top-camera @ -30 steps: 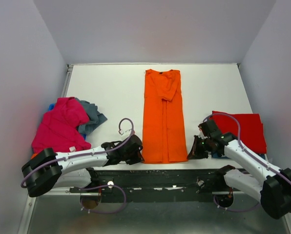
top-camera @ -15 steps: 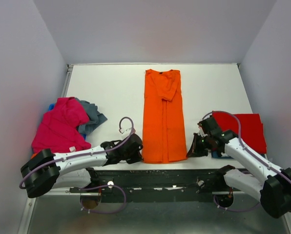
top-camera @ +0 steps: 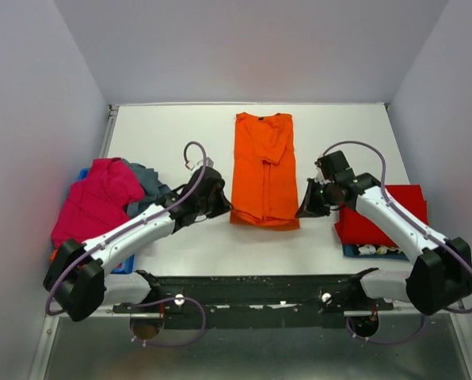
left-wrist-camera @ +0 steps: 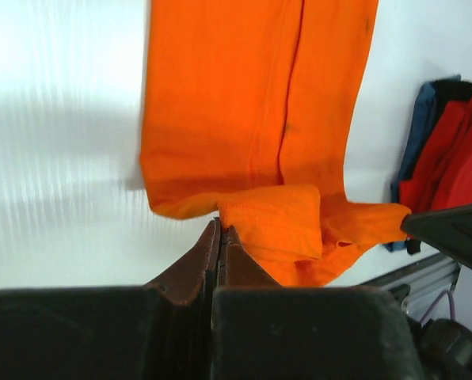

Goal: Fold and stack the t-shirts
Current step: Fold the folded rectangular tshirt in 1/3 of the way

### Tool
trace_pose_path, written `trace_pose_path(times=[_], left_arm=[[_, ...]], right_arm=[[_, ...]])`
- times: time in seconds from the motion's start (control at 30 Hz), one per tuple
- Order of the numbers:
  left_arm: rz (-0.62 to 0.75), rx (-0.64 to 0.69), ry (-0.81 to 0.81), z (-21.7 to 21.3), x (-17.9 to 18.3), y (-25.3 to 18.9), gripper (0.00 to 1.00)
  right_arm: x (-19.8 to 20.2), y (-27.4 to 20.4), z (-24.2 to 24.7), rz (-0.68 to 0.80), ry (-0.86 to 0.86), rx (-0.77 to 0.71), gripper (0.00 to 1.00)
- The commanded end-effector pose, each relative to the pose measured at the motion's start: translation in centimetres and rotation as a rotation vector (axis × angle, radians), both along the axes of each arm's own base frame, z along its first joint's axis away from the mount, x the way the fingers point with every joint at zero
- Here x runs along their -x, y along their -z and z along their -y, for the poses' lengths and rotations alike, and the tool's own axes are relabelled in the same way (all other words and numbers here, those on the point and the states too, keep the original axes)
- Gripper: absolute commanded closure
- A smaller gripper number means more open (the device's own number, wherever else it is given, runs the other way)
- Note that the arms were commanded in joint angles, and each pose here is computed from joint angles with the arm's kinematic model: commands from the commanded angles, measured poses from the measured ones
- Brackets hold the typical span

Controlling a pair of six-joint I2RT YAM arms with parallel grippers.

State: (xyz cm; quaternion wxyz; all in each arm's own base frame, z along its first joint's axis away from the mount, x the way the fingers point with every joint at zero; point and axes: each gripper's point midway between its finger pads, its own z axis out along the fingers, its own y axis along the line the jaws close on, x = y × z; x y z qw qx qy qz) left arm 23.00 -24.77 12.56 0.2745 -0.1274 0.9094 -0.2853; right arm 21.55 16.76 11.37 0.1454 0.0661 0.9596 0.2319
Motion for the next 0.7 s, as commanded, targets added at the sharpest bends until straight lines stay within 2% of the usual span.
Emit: trace_pose_path(times=[0.0, 0.37, 0.67], left_arm=[[0.049, -0.056, 0.033, -0.3, -4.1, -0.6, 1.00], [0.099, -0.075, -0.039, -0.4, -13.5, -1.3, 1.00], [0.078, -0.049, -0.025, 0.7, -16.6, -0.4, 1.00]], right_arm=[[-4.0, -0.4, 0.9, 0.048, 0.044, 0.044, 0.99], [-12.5, 0.0, 1.7, 0.041, 0.120, 0.061, 0.99], [-17.2, -0.1, 2.7, 0.036, 0.157, 0.079, 0.99]])
